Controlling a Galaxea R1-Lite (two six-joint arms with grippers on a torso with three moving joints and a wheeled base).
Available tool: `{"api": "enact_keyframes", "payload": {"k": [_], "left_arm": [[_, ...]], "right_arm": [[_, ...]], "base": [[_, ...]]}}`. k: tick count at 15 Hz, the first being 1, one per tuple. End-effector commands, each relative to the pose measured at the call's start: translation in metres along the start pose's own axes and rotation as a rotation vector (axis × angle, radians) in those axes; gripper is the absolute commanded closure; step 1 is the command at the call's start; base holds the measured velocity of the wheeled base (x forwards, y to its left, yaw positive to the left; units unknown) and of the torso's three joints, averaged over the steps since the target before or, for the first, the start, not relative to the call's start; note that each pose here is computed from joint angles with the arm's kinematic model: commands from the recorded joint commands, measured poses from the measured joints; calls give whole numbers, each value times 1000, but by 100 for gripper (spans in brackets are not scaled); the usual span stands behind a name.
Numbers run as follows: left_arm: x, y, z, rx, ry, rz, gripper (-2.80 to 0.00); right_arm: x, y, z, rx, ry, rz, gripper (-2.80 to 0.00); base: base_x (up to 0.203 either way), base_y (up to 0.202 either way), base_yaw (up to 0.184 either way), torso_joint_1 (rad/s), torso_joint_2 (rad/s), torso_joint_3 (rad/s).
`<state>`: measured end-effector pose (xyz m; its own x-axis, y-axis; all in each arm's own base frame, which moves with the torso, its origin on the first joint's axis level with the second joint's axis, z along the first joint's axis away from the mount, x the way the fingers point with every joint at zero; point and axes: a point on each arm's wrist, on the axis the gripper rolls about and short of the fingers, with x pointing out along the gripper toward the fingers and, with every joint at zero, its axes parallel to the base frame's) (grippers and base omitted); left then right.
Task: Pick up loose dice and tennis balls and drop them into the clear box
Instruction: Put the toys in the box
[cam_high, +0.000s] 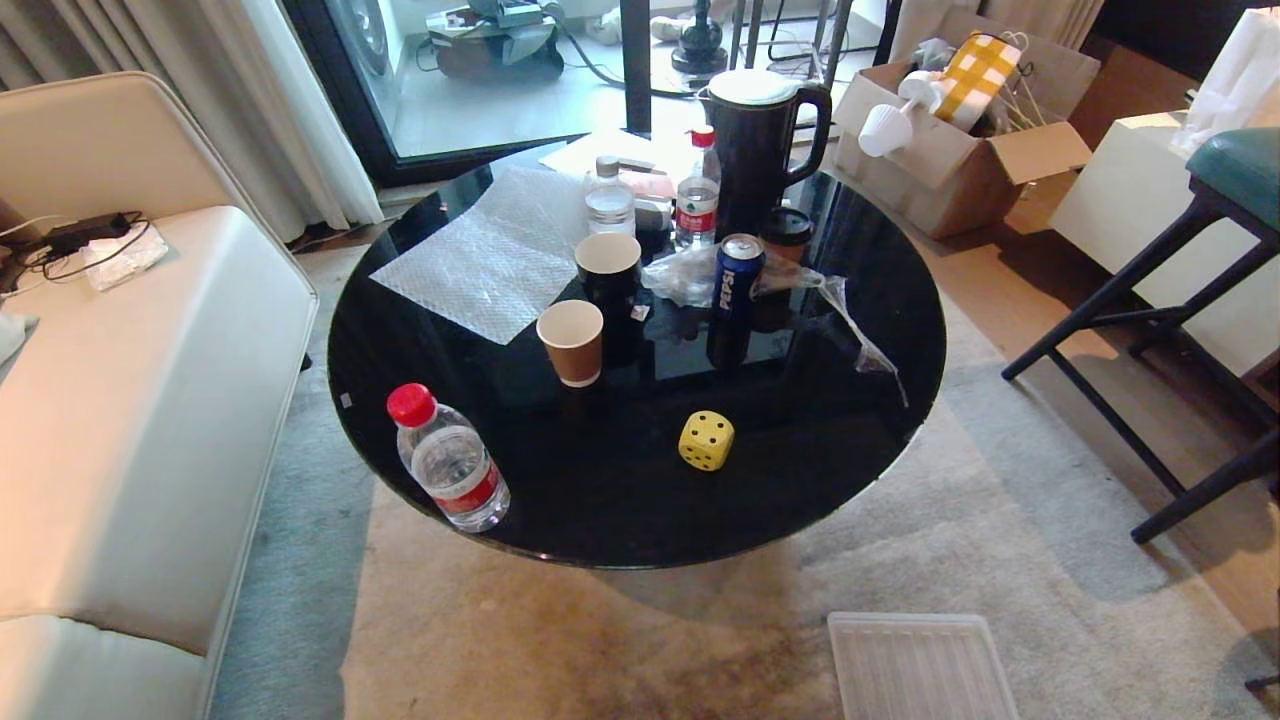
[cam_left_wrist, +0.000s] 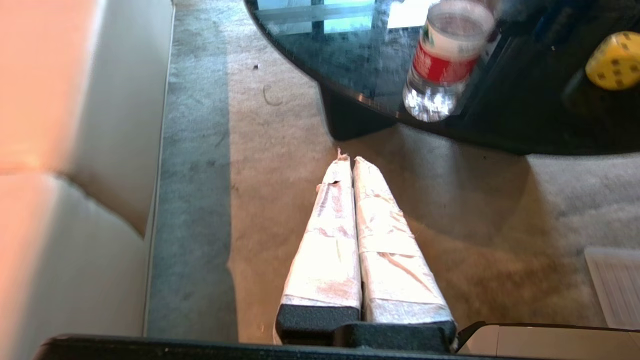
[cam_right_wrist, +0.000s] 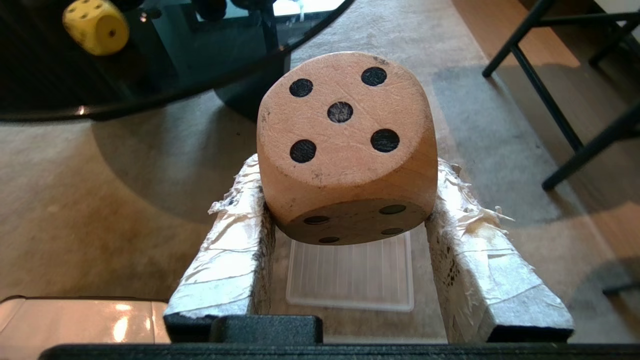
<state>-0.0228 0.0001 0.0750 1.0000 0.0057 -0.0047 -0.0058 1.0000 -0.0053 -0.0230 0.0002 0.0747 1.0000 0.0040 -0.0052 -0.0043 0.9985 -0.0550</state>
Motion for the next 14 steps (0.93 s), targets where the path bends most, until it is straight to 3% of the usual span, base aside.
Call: {"api": "enact_keyframes", "payload": {"k": [1, 14], "left_arm": [[0, 0, 0, -1, 0, 0, 0], [0, 0, 0, -1, 0, 0, 0]], "right_arm": [[0, 0, -1, 0, 4, 1, 0], [0, 0, -1, 1, 5, 1, 0]], "base": [[-183, 0, -3, 2, 3, -1], [-184, 0, -1, 3, 1, 2]]}}
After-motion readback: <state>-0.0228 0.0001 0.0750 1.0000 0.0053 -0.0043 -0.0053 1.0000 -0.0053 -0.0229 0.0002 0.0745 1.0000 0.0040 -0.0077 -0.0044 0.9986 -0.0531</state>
